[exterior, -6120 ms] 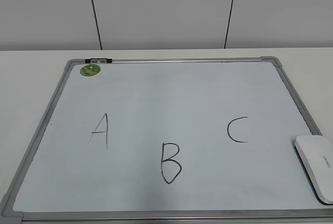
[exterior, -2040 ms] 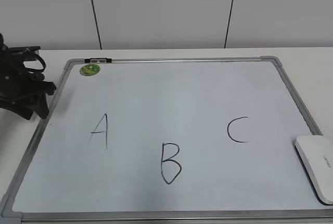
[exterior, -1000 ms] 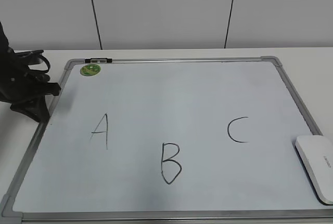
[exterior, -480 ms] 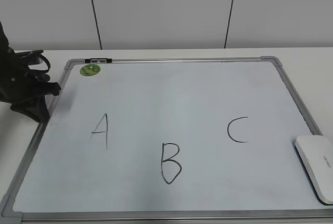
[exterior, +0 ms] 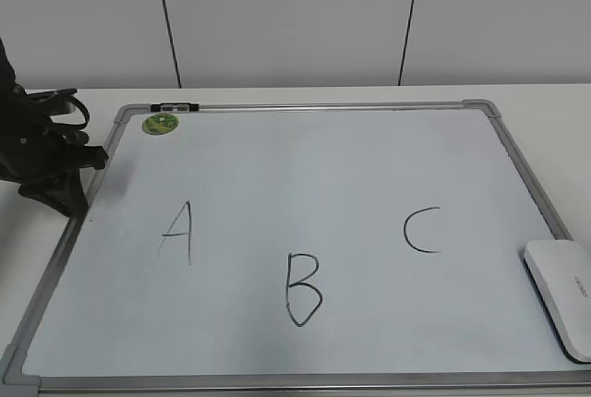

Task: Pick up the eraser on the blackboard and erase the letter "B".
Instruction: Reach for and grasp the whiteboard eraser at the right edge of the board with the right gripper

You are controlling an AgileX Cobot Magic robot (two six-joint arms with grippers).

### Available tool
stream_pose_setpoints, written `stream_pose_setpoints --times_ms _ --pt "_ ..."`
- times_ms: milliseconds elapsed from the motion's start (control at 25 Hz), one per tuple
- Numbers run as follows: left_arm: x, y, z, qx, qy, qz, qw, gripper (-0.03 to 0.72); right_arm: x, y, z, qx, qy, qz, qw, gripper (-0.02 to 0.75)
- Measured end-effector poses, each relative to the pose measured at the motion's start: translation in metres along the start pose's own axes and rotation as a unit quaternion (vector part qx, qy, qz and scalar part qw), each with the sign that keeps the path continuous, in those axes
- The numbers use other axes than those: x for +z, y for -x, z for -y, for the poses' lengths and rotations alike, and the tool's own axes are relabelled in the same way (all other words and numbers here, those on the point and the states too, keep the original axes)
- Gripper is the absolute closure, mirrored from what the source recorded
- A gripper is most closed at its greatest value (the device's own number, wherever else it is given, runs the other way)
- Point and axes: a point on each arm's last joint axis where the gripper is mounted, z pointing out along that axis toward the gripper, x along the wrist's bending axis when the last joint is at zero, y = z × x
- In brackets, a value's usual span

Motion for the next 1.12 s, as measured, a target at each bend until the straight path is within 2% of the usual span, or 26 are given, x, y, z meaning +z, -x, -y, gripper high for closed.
stream_pose_setpoints --times_ms 240,400,800,1120 --pt "0.000 0.000 0.000 0.000 0.000 0.000 1.000 0.660 0.050 -0.003 -0.014 -0.003 -0.133 -0.037 0.990 0.151" --pt "0.000 0.000 0.000 -0.002 0.000 0.001 1.000 0.660 0.080 -0.002 -0.021 0.001 -0.176 -0.042 0.984 0.151" --pt "0.000 0.000 0.000 -0.002 0.000 0.001 1.000 0.661 0.136 -0.008 -0.028 -0.004 -0.219 -0.054 0.974 0.148" --pt "0.000 0.000 0.000 -0.002 0.000 0.001 1.000 0.661 0.172 -0.007 -0.030 -0.003 -0.218 -0.047 0.975 0.066"
